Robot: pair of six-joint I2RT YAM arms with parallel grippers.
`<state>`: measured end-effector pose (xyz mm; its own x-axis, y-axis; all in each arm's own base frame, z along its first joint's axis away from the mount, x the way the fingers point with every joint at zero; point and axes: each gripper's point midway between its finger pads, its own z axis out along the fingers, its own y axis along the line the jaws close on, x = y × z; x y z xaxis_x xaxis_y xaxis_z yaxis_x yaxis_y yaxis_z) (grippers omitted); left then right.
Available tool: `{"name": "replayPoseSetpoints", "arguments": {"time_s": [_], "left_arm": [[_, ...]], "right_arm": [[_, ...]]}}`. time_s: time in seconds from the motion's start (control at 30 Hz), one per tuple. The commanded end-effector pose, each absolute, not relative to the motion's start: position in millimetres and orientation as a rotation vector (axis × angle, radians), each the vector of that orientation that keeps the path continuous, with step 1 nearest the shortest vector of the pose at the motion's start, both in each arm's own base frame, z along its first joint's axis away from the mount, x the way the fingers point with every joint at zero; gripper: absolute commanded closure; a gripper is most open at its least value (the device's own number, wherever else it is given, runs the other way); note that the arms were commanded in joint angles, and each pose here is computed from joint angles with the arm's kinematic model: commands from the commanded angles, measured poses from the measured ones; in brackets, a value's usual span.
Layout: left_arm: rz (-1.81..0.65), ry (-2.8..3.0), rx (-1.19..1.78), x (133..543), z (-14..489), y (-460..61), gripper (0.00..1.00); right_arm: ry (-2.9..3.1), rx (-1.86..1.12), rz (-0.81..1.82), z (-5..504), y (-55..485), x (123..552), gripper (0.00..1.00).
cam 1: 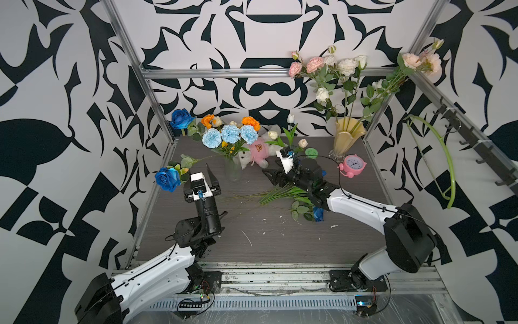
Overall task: Pick out blue flowers from the vase
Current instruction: Pick up the flower from the vase.
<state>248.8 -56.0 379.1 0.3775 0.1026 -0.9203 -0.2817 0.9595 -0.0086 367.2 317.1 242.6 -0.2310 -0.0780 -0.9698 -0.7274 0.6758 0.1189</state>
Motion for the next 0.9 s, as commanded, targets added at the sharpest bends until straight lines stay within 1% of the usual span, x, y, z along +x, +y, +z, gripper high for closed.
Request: {"name": "replayPoseSetpoints", "arguments": {"time_s": [0.0, 0.33, 0.47, 0.77, 0.87], "left_arm": [[0.198, 1.146, -0.161, 255, 391, -56, 0.41], [0.137, 1.133, -0.089, 277, 409, -68, 0.37], [0.111, 1.117, -0.069, 283, 418, -74, 0.38], [0.119, 1.088, -0.039, 293, 438, -73, 0.49], [0.111, 1.083, -0.036, 297, 443, -72, 0.59]], "right_arm": [[1.626, -0.629, 0.720, 279, 320, 372, 0.27], [1.628, -0.620, 0.721, 276, 322, 375, 0.27], [1.630, -0.624, 0.719, 274, 323, 377, 0.27], [1.637, -0.630, 0.731, 269, 328, 383, 0.28], [1.636, -0.619, 0.738, 268, 326, 386, 0.29]]}}
